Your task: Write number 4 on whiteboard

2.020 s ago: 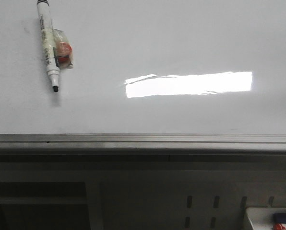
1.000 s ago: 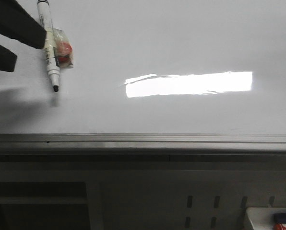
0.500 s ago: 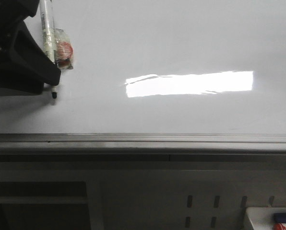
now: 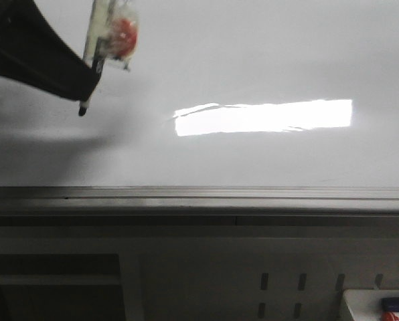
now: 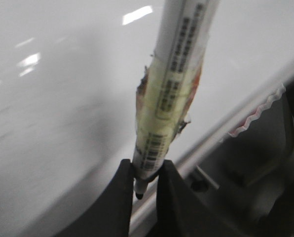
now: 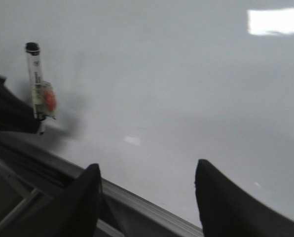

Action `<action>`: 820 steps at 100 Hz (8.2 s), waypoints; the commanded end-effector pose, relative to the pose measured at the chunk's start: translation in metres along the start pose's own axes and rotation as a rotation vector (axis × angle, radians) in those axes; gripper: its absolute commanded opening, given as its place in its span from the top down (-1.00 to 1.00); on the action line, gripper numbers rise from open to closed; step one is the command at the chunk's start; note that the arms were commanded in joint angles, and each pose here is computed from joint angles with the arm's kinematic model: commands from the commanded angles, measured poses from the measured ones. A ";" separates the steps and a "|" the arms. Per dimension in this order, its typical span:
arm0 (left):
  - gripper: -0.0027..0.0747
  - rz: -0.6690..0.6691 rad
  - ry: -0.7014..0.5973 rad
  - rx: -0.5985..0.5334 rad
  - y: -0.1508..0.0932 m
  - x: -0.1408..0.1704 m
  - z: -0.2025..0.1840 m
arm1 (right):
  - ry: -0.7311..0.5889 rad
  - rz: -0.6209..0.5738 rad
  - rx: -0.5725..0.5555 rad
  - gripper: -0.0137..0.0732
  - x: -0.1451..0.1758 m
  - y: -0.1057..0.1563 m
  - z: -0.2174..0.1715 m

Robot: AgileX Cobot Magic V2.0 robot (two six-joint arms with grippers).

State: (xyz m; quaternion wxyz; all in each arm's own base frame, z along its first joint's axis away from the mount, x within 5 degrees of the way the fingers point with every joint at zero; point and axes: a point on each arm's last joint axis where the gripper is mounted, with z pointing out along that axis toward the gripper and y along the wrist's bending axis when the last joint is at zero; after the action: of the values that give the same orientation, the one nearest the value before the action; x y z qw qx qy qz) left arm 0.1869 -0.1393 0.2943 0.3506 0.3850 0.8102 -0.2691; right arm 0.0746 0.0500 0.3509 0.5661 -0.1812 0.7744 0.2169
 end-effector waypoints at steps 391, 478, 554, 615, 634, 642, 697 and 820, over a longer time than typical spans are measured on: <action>0.98 -0.093 -0.757 -0.325 -0.060 0.091 -0.133 | -0.269 -0.339 0.074 0.79 -0.030 0.012 0.146; 0.98 -0.093 -0.757 -0.325 -0.060 0.091 -0.133 | -0.044 -0.335 0.023 0.79 0.003 0.012 0.178; 0.98 -0.093 -0.757 -0.325 -0.060 0.091 -0.133 | 0.087 -0.300 -0.043 0.79 0.031 0.029 0.201; 0.98 -0.085 -0.806 -0.350 -0.059 0.088 -0.137 | 0.094 -0.200 0.172 0.79 0.026 -0.040 0.155; 0.98 -0.085 -0.808 -0.351 -0.059 0.088 -0.137 | 0.085 -0.200 0.169 0.79 0.023 -0.039 0.154; 0.98 -0.085 -0.808 -0.351 -0.059 0.088 -0.137 | 0.059 -0.202 0.139 0.79 0.012 -0.033 0.145; 0.98 -0.085 -0.808 -0.351 -0.059 0.088 -0.137 | -0.069 -0.247 -0.048 0.79 -0.046 0.013 0.146; 0.98 -0.085 -0.800 -0.347 -0.059 0.088 -0.136 | 0.033 -0.262 -0.015 0.79 -0.020 0.006 0.181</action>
State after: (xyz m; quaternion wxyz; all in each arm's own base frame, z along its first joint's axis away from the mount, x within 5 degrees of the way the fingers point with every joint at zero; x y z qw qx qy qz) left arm 0.0489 -0.0404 0.3052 0.6585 0.1742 0.6823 -0.2656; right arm 0.2206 0.1552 0.3170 0.5601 -0.2883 0.7617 0.1514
